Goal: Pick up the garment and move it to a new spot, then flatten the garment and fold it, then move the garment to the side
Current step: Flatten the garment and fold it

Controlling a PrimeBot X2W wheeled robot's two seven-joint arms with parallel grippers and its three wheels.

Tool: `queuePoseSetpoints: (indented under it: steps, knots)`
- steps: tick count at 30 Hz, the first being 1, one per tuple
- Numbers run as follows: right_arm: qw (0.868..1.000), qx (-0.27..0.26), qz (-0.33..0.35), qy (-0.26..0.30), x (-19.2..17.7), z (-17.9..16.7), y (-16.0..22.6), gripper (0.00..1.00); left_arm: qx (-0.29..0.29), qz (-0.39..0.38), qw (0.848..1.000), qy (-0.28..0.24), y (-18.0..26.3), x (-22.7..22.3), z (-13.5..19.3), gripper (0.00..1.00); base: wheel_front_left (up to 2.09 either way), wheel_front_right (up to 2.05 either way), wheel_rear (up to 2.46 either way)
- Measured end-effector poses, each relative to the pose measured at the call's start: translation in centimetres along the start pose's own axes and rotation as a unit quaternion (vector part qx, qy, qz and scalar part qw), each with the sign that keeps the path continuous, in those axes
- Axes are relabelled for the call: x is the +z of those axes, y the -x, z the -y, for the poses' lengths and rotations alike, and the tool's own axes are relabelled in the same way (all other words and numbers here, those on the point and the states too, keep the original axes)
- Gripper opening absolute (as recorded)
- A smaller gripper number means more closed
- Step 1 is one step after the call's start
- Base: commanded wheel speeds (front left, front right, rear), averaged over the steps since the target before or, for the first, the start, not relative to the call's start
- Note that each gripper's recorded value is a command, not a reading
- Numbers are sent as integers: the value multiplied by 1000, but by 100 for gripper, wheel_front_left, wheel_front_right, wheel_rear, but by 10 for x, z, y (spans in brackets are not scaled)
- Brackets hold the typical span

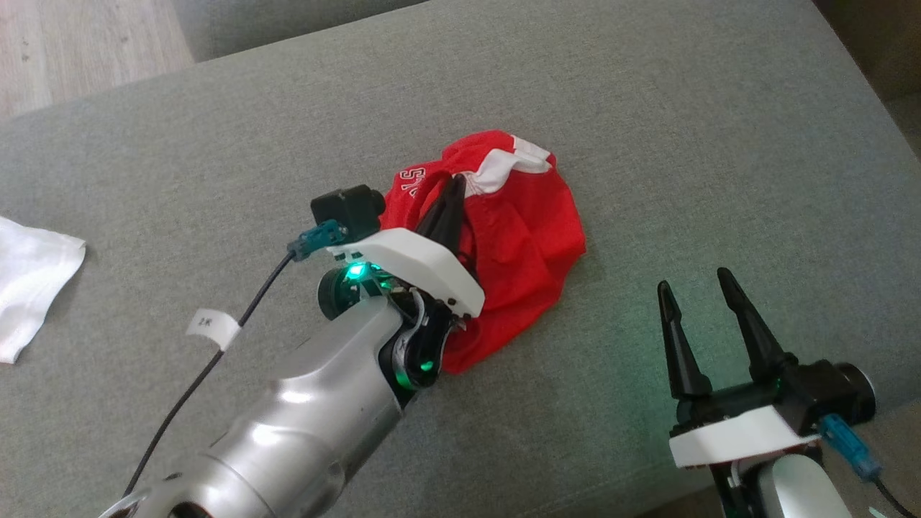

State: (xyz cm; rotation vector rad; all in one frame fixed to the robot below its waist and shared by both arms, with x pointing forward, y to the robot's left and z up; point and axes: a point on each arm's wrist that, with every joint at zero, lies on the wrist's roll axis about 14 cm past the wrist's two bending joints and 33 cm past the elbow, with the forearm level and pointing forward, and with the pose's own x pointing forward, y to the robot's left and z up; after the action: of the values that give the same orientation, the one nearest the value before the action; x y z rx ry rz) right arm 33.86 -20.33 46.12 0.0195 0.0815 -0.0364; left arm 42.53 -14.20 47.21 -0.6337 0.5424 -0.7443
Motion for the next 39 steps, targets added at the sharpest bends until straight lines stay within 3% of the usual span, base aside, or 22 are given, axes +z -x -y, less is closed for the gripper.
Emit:
queuePoseSetpoints:
  steps: [7, 12, 17, 22, 26, 28, 30, 32, 35, 39]
  knots:
    - [1000, 2, 17, 0, 10, 0, -2, 100, -8, -4, 999, -32, 5, -6, 1, 0, 0, 0, 0]
    - [999, 1, 34, -6, 20, 0, 5, 100, -62, 24, 993, -94, 4, 16, 37, 0, 0, 0, 0]
    - [998, -7, 52, -16, 29, 4, 16, 100, -144, 72, 969, -190, 4, 61, 102, 0, 0, 0, 0]
    - [998, -17, 56, -23, 28, 7, 36, 100, -211, 123, 933, -266, 16, 104, 174, 0, 0, 0, 0]
    - [997, -24, 63, -26, 29, 11, 44, 100, -255, 168, 903, -302, 37, 140, 225, 0, 0, 0, 0]
    - [997, -25, 65, -26, 30, 13, 44, 100, -268, 179, 896, -305, 48, 150, 239, 0, 0, 0, 0]
    - [997, -23, 70, -25, 33, 13, 41, 100, -262, 177, 899, -304, 55, 155, 233, 0, 0, 0, 0]
    - [997, -12, 74, -21, 37, 8, 36, 100, -237, 165, 911, -296, 60, 156, 207, 0, 0, 0, 0]
    - [997, 5, 77, -18, 39, -2, 28, 100, -166, 130, 937, -277, 66, 139, 135, 0, 0, 0, 0]
    - [996, 34, 76, -24, 41, -18, 14, 100, -68, 53, 973, -216, 93, 76, 27, 0, 0, 0, 0]
